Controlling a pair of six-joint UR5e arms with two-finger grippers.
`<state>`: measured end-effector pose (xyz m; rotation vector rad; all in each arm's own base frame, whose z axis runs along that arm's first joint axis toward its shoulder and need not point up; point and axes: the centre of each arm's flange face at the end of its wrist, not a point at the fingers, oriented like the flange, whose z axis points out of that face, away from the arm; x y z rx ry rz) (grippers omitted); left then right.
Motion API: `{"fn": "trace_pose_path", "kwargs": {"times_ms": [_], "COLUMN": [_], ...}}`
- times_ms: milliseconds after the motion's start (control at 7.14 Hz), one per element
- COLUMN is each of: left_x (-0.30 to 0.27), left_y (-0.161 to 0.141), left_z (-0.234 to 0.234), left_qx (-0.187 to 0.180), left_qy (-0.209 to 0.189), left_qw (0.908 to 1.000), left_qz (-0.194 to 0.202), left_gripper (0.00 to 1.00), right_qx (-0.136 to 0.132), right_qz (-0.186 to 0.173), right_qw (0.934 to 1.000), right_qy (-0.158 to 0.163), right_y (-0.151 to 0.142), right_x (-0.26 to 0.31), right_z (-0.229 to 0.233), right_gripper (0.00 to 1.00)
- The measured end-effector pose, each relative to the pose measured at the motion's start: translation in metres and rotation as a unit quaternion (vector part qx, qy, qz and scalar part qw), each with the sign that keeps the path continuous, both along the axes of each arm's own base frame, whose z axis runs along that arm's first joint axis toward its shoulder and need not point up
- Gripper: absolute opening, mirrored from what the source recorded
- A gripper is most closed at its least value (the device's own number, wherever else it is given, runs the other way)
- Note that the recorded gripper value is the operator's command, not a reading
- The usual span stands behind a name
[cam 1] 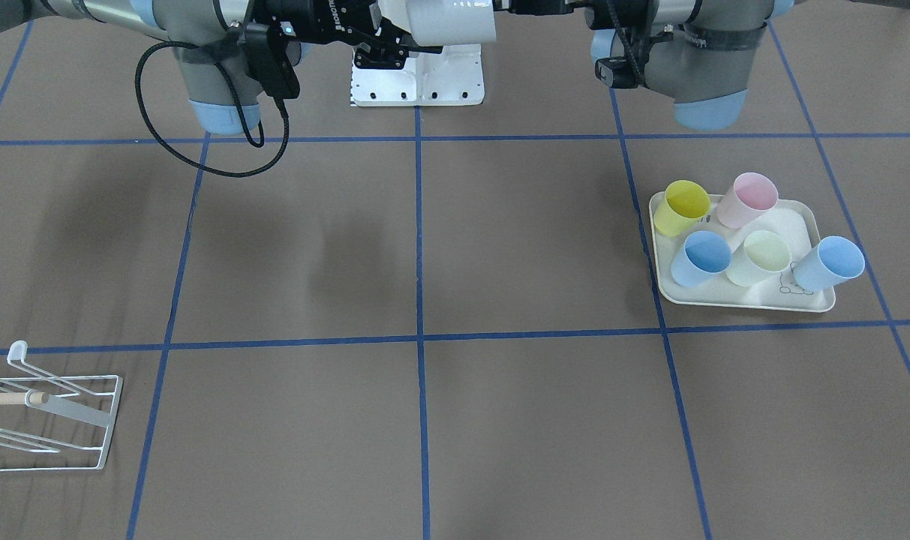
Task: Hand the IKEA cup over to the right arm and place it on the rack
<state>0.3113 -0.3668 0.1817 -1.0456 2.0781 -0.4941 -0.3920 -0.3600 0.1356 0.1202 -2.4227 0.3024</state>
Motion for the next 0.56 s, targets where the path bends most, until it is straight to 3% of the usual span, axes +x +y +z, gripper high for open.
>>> {"fn": "trace_pose_path", "kwargs": {"times_ms": [280, 560], "left_x": [0.0047, 0.004], "left_y": [0.0026, 0.0037], "left_z": [0.0008, 0.0035], "left_qx": [0.0, -0.001], "left_qy": [-0.002, -0.004], "left_qw": [1.0, 1.0], "left_qz": [0.005, 0.005], "left_gripper": [0.99, 1.0], "right_qx": [0.002, 0.003], "right_qz": [0.001, 0.002], "right_qw": [1.0, 1.0], "right_qy": [-0.001, 0.0], "right_y": [0.0002, -0.0003], "right_x": [-0.0007, -0.0002], "right_z": [-0.0007, -0.0001], "right_gripper": [0.32, 0.29]}}
